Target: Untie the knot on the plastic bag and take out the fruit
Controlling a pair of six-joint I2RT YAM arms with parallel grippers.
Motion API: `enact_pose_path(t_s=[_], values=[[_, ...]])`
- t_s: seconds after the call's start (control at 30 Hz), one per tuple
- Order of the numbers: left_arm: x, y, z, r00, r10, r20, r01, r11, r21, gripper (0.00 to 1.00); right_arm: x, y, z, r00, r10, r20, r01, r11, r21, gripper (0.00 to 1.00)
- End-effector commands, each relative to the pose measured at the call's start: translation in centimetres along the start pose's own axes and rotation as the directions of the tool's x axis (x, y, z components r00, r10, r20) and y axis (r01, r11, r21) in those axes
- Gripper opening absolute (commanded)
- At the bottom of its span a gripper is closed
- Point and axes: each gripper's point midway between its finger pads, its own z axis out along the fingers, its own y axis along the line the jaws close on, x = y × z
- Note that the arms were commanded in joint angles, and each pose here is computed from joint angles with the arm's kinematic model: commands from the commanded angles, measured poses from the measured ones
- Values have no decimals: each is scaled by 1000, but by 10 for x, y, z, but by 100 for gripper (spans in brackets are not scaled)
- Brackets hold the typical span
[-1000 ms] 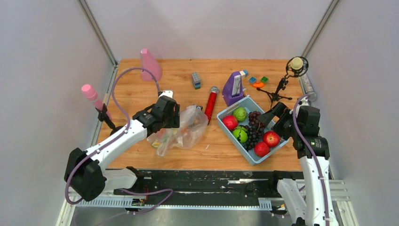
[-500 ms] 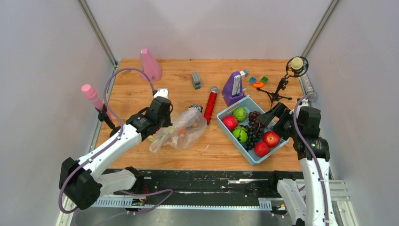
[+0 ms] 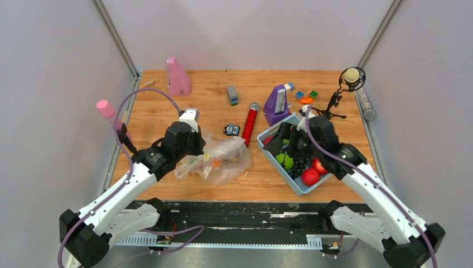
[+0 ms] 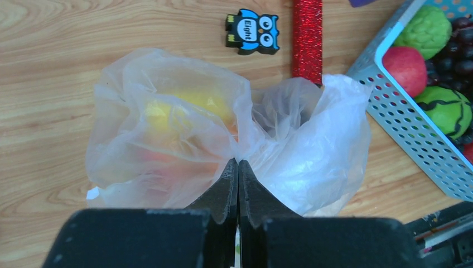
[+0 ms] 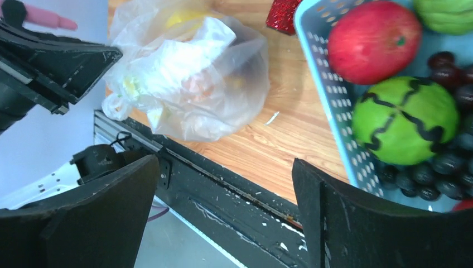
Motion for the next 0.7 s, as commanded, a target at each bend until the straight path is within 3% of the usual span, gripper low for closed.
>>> enact_pose_path(t_s=[0.0, 0.1, 0.2, 0.33, 0.67], values=[[-13, -26, -6, 998, 14, 69, -25, 988, 152, 0, -13, 54, 23, 995, -53, 79, 59, 996, -65, 94], [-10, -34, -9, 998, 10, 61, -22, 979, 203, 0, -9, 72, 47, 995, -75, 71, 77, 997, -22, 100], [-9, -36, -11, 998, -1, 65, -13, 976, 215, 0, -3, 86, 71, 999, 7, 36, -7, 1000, 0, 100], [-7, -34, -15, 997, -12, 73, -4, 976, 216, 0, 17, 102, 100, 997, 69, -40, -69, 997, -20, 97], [3, -30, -15, 998, -31, 47, 21, 978, 206, 0, 59, 105, 155, 983, 86, -163, -80, 996, 43, 92]])
